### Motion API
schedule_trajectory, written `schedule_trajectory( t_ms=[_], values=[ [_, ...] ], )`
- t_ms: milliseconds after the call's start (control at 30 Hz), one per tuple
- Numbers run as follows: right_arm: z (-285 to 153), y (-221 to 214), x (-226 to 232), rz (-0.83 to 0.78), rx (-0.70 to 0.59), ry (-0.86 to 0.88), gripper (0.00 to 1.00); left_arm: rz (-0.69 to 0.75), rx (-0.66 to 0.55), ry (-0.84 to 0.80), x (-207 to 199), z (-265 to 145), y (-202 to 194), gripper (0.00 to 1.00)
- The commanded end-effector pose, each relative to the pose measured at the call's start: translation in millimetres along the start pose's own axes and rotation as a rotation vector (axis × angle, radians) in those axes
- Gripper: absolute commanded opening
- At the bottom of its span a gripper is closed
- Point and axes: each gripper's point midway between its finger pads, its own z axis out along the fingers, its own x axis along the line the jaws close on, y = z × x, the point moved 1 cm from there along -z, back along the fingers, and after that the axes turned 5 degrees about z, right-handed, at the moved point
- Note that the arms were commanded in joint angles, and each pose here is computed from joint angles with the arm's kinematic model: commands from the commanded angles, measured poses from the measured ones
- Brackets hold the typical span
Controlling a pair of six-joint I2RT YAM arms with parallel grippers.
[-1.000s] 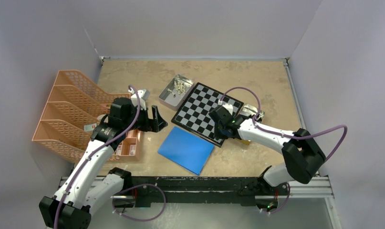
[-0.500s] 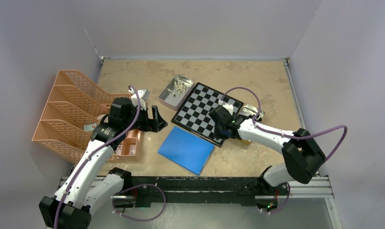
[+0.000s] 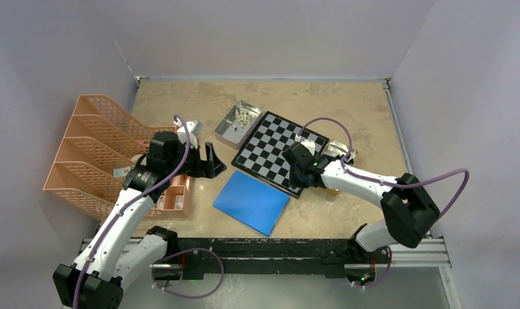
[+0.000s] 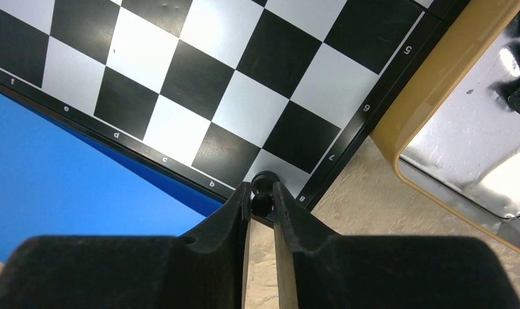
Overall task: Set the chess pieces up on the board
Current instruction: Place the chess piece on the chessboard.
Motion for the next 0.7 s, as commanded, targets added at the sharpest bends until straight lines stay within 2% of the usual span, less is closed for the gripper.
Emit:
schedule_trajectory(
  t_ms=[0, 467, 667],
  values=[
    [-7.4, 0.3, 0.7, 0.005, 0.007, -0.005, 0.23, 0.012, -0.015, -0.014, -3.5, -0.7, 3.6, 0.82],
    [-24.5, 13.9, 16.9, 0.026, -0.018, 0.066, 0.33, 0.011, -0.018, -0.012, -3.6, -1.7, 4.0, 0.81],
    [-38.3, 28.9, 20.4, 0.038, -0.054, 0.059, 0.34, 0.011, -0.018, -0.011, -3.4, -1.7, 3.9, 0.81]
  ],
)
